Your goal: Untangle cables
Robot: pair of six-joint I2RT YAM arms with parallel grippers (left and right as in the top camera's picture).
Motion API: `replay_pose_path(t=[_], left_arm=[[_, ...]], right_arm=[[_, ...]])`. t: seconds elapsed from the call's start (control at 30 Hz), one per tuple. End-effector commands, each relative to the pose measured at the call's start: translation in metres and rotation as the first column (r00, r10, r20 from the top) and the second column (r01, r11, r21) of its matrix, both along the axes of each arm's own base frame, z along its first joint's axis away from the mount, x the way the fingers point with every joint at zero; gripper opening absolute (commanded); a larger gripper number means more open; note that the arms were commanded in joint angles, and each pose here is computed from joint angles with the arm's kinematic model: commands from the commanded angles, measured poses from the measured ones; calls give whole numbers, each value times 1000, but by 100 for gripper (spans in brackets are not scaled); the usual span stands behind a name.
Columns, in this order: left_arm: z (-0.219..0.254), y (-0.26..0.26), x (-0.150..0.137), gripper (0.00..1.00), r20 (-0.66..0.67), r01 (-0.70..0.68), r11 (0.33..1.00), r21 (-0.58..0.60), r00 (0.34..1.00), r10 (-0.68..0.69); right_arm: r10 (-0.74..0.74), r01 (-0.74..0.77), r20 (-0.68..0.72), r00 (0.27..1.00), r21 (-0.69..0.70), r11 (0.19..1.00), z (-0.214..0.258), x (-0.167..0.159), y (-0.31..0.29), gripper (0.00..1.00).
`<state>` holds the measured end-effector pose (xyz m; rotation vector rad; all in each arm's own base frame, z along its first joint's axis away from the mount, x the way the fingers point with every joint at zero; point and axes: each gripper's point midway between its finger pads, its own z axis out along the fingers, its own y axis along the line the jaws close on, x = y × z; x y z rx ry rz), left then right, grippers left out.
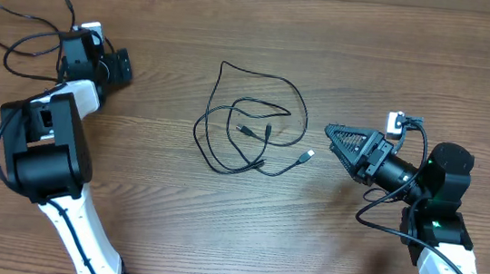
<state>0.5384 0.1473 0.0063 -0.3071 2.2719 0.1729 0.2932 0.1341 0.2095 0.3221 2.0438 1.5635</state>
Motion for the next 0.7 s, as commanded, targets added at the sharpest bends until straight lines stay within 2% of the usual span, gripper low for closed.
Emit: replay_pose_path(t=[0.0,0.2,0.33,0.53,0.67], left_arm=[[-39,3,-8,99,-39,-2,1000,20,999,3],[-22,5,4,100,47,-26,1000,-2,999,26],[-11,-14,3,99,41,53,996,-78,998,-50],[41,-23,-16,100,0,56,992,-114,998,-56],[51,-15,-43,100,-101,-36,994,-103,995,26]], right_arm=[[-5,5,25,1000,-7,1000,5,1,-1,100],[-9,9,24,1000,-8,1000,5,2,-1,100],[-20,20,24,1000,-12,1000,5,3,-3,100],[-19,20,24,1000,-12,1000,5,3,-2,100],[-20,20,24,1000,-12,1000,5,3,-3,100]])
